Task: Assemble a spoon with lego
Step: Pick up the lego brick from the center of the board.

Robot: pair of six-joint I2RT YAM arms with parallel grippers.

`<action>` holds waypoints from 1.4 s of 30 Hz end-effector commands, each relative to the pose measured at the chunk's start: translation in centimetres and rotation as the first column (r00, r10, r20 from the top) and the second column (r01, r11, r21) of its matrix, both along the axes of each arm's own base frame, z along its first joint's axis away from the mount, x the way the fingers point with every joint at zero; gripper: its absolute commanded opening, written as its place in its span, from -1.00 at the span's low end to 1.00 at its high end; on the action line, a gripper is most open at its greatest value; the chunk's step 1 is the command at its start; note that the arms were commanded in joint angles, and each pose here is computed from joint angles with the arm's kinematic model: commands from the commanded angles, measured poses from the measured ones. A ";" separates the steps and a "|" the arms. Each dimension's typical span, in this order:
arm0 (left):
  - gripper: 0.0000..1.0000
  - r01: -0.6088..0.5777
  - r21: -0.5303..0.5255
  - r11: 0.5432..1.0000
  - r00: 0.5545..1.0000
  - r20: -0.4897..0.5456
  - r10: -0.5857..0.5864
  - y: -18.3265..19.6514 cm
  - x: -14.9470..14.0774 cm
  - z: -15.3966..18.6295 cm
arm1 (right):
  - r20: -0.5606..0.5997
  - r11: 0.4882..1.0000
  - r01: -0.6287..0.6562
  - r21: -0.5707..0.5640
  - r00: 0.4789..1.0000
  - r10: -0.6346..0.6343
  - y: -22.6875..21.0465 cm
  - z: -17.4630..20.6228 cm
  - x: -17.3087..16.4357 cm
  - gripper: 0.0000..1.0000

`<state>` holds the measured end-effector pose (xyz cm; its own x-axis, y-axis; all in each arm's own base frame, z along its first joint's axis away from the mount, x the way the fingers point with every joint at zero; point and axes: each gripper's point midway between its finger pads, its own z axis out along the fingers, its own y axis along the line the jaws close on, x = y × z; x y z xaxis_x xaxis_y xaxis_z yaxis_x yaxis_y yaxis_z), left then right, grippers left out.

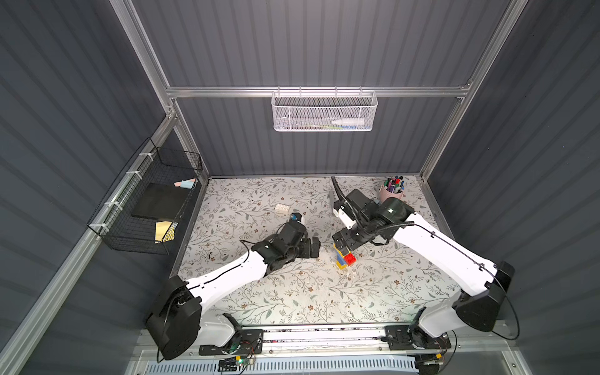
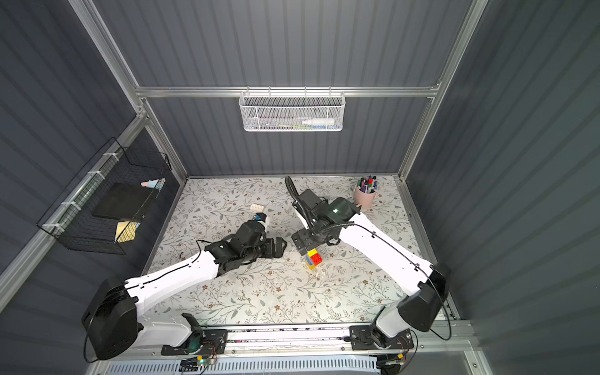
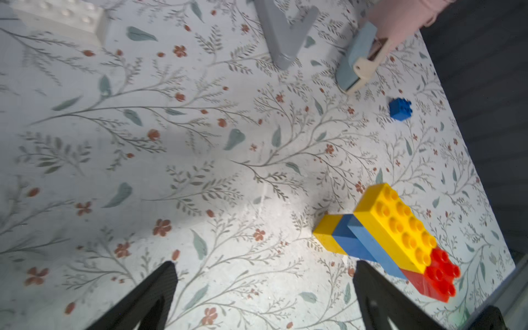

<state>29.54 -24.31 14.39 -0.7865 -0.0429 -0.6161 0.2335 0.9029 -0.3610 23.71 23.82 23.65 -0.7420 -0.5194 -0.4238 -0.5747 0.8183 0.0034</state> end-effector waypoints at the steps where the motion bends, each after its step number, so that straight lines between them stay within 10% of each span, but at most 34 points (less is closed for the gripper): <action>1: 0.99 -0.077 0.059 0.995 0.996 -0.044 0.080 4.0 3.0 0.1 | 0.052 0.999 -0.002 0.041 0.999 0.000 0.0 0.4 0.5 0.97; 9: 0.99 -0.305 0.109 0.946 0.941 -0.118 0.317 12.0 15.6 -2.3 | 0.049 0.976 0.133 0.172 0.989 -0.143 -3.1 0.2 1.8 0.98; 16: 0.98 -0.119 0.338 0.933 0.978 -0.120 0.169 11.8 23.1 -7.1 | -0.009 0.961 0.181 0.207 0.983 -0.183 -4.0 -2.5 2.5 0.97; 42: 0.98 0.141 0.359 0.923 0.983 -0.161 -0.087 8.0 23.7 -11.4 | -0.092 0.959 0.234 0.160 0.971 -0.222 -5.2 -4.7 4.6 0.97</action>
<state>53.70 -16.05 4.30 -0.8384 0.2265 -0.4957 0.2887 0.9560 -0.0514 28.10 18.44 17.93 -0.8766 -0.2497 -0.4114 -0.3472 0.9200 0.1816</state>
